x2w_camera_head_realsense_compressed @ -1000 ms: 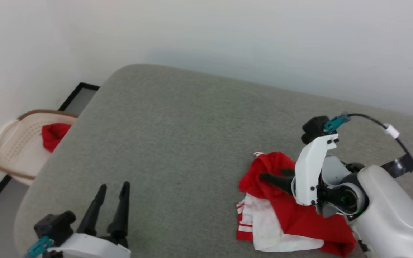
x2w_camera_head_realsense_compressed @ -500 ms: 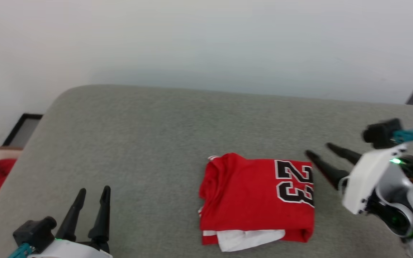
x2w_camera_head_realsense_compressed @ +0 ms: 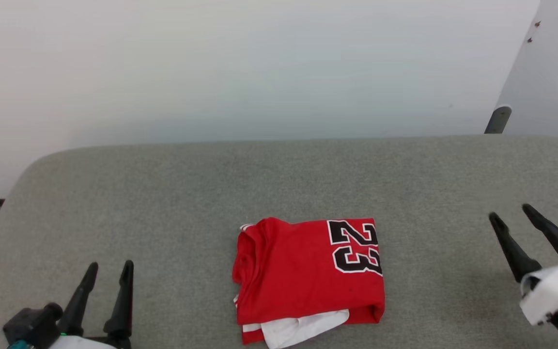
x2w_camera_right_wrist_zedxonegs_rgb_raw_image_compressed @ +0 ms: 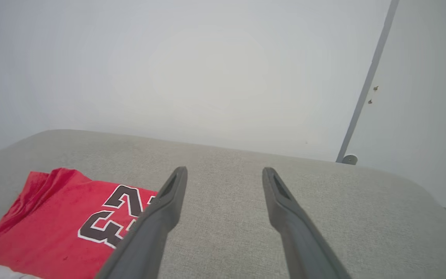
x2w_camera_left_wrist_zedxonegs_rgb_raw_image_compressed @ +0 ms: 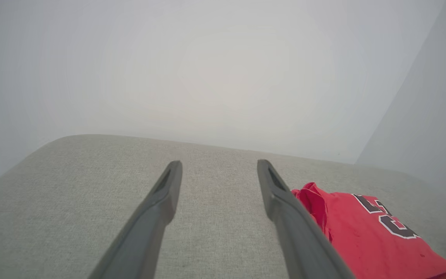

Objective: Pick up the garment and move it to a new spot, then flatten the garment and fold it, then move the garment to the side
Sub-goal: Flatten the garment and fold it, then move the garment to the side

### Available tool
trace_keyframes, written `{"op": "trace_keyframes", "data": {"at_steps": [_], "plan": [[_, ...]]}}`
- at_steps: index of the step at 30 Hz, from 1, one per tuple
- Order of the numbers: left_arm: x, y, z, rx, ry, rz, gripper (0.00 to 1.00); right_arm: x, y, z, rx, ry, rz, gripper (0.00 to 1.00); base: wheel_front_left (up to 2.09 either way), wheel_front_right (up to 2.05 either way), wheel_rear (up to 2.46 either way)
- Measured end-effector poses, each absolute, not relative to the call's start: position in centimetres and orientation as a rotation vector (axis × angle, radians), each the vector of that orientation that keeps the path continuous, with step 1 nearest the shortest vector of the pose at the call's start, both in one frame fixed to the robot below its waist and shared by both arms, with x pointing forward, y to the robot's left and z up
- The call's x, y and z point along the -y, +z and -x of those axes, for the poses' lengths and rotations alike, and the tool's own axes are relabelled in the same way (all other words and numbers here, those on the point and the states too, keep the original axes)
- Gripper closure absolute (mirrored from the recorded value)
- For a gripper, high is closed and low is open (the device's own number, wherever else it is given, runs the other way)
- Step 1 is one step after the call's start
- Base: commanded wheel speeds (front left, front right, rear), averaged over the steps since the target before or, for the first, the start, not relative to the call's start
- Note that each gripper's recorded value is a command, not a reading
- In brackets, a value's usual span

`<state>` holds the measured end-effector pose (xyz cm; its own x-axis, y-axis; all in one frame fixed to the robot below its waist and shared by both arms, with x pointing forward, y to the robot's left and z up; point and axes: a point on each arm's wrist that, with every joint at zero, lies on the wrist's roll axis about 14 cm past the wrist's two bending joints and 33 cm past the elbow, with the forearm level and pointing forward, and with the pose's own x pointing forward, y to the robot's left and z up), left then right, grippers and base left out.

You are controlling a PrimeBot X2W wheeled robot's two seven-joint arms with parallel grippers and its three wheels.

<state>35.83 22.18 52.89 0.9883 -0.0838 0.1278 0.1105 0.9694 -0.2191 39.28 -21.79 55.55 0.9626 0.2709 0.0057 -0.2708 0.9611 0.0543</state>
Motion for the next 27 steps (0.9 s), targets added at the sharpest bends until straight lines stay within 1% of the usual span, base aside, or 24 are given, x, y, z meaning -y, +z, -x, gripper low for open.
{"op": "trace_keyframes", "data": {"at_steps": [5, 11, 22, 27], "plan": [[-22.5, 53.1, -35.2, 0.128, -0.094, 0.204, 0.00, 23.6, 54.6, -37.6, 0.040, 0.212, -0.053, 0.00, 0.00, 0.00, 0.00], [-23.2, 53.4, -34.6, 0.138, -0.075, 0.177, 0.00, 24.0, 53.0, -36.6, 0.029, 0.181, -0.055, 0.00, 0.00, 0.00, 0.00], [-22.9, 53.2, -34.4, 0.134, -0.082, 0.168, 0.00, 23.5, 52.9, -36.7, 0.028, 0.169, -0.058, 0.00, 0.00, 0.00, 0.00], [-23.8, 53.0, -34.2, 0.131, -0.052, 0.178, 0.00, 22.2, 52.8, -37.3, 0.006, 0.204, -0.058, 0.00, 0.00, 0.00, 0.00]]}}
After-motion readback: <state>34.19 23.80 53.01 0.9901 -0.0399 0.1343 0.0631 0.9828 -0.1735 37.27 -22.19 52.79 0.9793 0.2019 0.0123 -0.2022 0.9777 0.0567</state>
